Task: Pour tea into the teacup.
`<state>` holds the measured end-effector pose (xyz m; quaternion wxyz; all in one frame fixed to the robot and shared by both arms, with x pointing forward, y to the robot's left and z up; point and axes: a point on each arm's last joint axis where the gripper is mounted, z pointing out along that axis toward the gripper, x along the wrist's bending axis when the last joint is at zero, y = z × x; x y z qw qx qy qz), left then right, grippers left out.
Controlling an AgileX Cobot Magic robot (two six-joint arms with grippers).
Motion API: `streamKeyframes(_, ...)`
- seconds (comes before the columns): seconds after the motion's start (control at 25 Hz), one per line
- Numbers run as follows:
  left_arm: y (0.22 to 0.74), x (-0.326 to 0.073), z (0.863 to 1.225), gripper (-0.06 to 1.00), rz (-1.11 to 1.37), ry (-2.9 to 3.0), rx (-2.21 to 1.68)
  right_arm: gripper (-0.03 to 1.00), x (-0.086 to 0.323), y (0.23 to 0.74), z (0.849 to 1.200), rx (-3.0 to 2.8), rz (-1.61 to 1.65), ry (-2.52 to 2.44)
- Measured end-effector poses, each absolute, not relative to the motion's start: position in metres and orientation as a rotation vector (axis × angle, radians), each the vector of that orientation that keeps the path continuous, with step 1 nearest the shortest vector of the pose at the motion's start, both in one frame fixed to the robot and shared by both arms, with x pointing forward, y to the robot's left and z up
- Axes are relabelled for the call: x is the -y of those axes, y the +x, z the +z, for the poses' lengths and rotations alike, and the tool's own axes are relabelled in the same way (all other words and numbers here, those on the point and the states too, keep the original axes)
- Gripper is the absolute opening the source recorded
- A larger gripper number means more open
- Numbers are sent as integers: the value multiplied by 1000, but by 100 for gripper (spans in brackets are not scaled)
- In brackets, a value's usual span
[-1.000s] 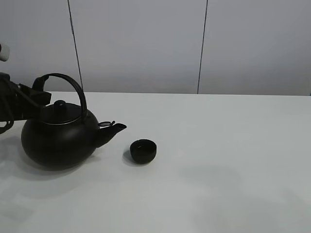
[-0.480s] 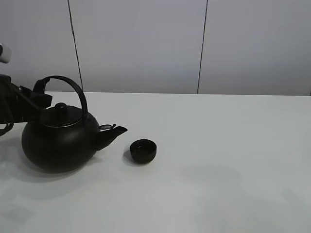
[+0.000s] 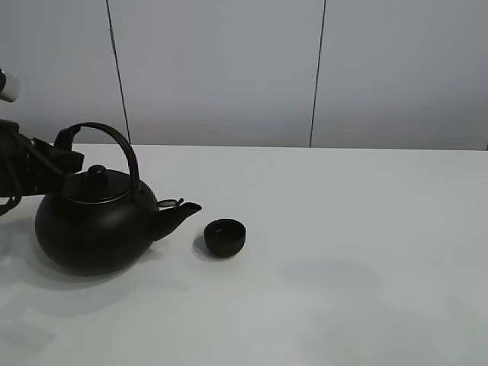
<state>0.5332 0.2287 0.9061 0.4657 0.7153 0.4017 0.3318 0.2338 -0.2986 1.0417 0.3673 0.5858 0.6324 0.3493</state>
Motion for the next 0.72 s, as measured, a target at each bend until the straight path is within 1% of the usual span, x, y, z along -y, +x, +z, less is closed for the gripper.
streamKeyframes(0.56,533,-228,906,12,804,1741,-998,64,299,234,1042,-1624,898,1504)
streamKeyframes(0.72,535,-228,913,12,829,1674,-967,64,299,234,1042,-1624,898,1504)
